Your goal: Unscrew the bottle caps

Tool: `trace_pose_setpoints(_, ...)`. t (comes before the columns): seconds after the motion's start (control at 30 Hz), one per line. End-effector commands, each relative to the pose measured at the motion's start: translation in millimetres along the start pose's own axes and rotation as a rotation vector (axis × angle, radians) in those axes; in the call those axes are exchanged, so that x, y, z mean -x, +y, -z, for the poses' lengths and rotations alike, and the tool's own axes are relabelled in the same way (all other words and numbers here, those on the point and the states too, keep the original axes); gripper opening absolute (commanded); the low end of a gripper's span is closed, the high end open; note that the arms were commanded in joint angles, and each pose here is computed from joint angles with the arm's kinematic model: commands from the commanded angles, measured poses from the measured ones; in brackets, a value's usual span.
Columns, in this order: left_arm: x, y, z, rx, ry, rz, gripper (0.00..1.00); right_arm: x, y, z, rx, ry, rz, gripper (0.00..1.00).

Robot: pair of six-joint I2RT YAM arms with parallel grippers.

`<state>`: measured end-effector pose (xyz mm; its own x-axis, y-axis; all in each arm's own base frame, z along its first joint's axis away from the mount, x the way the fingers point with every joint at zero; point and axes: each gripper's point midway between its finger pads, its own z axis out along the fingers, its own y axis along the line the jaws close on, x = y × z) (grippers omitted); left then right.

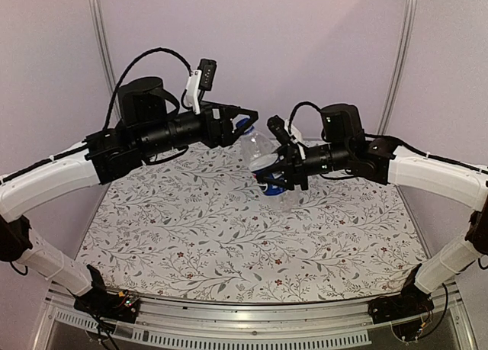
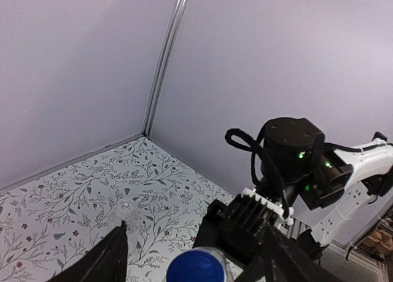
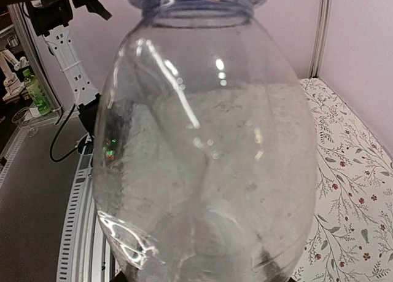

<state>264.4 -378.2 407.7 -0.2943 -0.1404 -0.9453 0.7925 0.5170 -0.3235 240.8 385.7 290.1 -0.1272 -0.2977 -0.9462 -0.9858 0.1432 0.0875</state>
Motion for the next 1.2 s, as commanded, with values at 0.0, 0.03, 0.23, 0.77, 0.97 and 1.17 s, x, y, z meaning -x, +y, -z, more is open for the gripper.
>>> trace_pose_setpoints(0.0, 27.5, -21.6, 18.6, -0.141, -0.072, -0.079, 0.79, 3.2, 14.3, 2.6, 0.080, -0.019, 0.014, 0.41)
trace_pose_setpoints(0.03, 27.3, -26.1, 20.7, -0.178, -0.067, -0.096, 0.81, 4.2, 17.5, 3.1, 0.099, -0.023, 0.017, 0.41)
trace_pose_setpoints(0.23, 19.4, -44.4, 32.8, -0.399, -0.014, -0.179, 0.89, 8.8, 38.3, 6.3, 0.222, -0.043, 0.031, 0.41)
trace_pose_setpoints(0.77, -8.7, -72.4, 43.8, -0.795, 0.059, -0.227, 0.77, 10.3, 67.5, 11.2, 0.427, -0.063, 0.029, 0.42)
trace_pose_setpoints(0.97, -13.4, -72.0, 36.5, -0.824, 0.083, -0.201, 0.61, 10.2, 68.3, 11.7, 0.429, -0.062, 0.029, 0.41)
trace_pose_setpoints(1.17, -20.0, -70.3, 35.3, -0.831, 0.095, -0.188, 0.49, 9.5, 67.2, 11.2, 0.421, -0.060, 0.030, 0.42)
